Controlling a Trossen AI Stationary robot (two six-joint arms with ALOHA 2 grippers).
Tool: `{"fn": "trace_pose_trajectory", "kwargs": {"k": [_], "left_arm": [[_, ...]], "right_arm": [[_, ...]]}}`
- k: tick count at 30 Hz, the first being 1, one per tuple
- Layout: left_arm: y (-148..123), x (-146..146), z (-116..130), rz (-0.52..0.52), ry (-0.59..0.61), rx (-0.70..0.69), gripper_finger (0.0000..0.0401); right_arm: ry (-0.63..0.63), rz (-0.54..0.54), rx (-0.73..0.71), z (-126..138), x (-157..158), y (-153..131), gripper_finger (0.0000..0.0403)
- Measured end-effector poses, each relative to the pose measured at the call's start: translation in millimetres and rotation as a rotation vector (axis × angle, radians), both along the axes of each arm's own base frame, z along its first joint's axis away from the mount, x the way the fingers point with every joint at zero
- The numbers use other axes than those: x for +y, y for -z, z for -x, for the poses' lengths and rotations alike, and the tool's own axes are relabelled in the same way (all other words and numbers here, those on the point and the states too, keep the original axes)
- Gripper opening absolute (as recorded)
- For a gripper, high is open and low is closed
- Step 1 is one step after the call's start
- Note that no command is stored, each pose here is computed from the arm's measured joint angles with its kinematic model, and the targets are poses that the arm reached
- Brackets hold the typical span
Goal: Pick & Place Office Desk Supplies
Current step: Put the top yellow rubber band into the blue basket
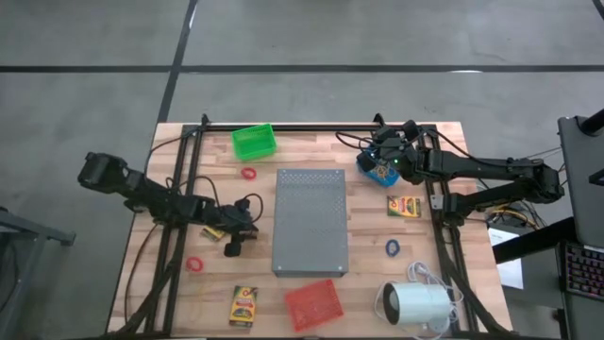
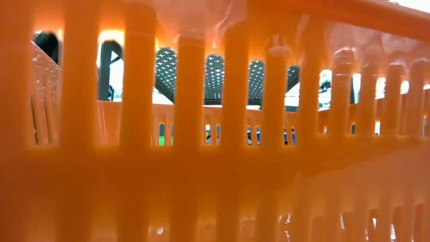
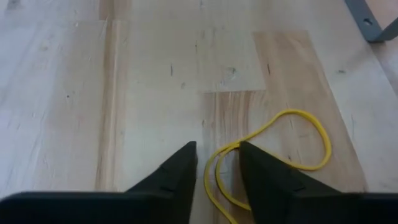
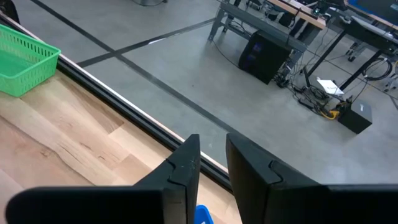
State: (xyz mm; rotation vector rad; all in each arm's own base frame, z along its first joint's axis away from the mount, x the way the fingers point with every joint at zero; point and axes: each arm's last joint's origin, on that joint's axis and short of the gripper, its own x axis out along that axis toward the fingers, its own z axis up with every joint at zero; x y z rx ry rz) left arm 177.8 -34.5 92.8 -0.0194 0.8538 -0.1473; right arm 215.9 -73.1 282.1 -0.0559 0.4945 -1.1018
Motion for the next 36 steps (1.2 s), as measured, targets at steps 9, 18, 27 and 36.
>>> {"fn": "trace_pose_trajectory", "kwargs": {"k": [9, 18, 27, 36], "left_arm": [[0.4, -0.7, 0.4, 0.018, 0.016, 0.006, 0.0017], [0.4, -0.7, 0.5, 0.021, 0.014, 0.005, 0.0003], [-7.9, -2.8, -3.2, 0.046, 0.037, -0.017, 0.0002], [-13.6, -1.3, 0.4, 0.033, 0.024, -0.003, 0.0002]], "right_arm": [[0.000, 0.000, 0.001, 0.0, 0.0, 0.0, 0.0073], [0.000, 0.000, 0.000, 0.0, 0.0, -0.1, 0.0074], [0.000, 0.000, 0.000, 0.0, 0.0, 0.0, 0.0071], [0.001, 0.001, 0.001, 0.0, 0.0, 0.0, 0.0076]]}}
